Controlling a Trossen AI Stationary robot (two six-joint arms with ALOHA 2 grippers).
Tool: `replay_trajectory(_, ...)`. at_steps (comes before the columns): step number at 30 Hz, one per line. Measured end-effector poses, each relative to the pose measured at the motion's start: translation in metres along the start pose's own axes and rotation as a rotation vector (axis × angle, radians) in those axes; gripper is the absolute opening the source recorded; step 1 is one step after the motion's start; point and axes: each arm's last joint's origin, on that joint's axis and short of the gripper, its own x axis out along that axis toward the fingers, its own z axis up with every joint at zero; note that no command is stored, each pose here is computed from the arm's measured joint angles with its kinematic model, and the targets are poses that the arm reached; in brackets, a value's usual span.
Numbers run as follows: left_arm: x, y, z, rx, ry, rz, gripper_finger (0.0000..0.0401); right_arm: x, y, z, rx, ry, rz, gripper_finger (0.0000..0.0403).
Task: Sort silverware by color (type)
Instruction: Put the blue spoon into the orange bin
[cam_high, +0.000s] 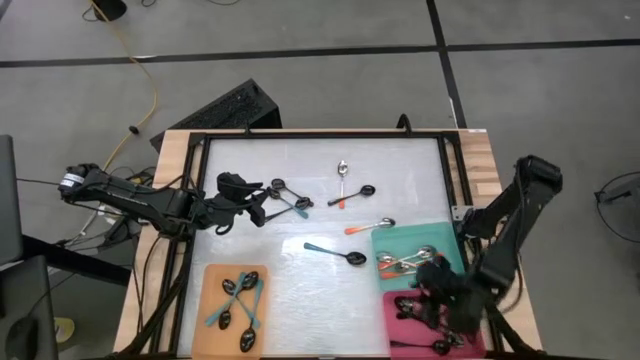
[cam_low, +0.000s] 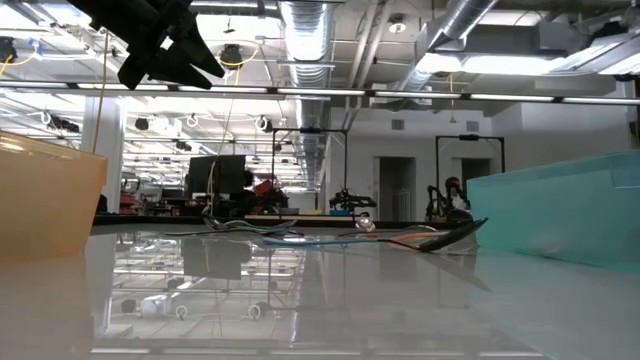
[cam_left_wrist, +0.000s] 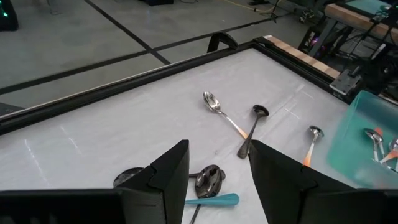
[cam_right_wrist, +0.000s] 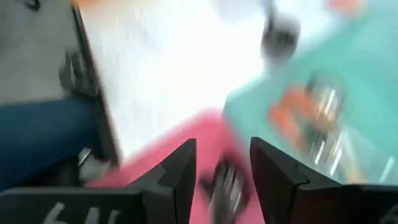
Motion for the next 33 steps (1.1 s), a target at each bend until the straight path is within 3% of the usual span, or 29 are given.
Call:
replay_trajectory(8, 0.0, 0.0, 0.0, -0.001, 0.0, 0.0, 0.0151, 0.032, -0.012, 0.074, -0.278, -0.181, -0.056, 0.0157)
replay_trajectory(12, 0.0, 0.0, 0.0, -0.006, 0.0, 0.0, 0.0151, 0.062, -0.016, 0.104, -0.42, -0.176, -0.029, 0.0157)
replay_trajectory(17, 0.0, 0.0, 0.0, -0.023, 0.0, 0.0, 0.0151, 0.097, -0.029, 0.133, -0.48, -0.158, 0.002, 0.0157)
replay_trajectory(22, 0.0, 0.0, 0.0, -0.025, 0.0, 0.0, 0.0151, 0.131, -0.044, 0.143, -0.501, -0.083, 0.017, 0.0157)
replay_trajectory(33, 0.0, 0.0, 0.0, -0.026, 0.002, 0.002, 0.0151, 0.191, -0.056, 0.127, -0.535, 0.065, -0.009, 0.0163)
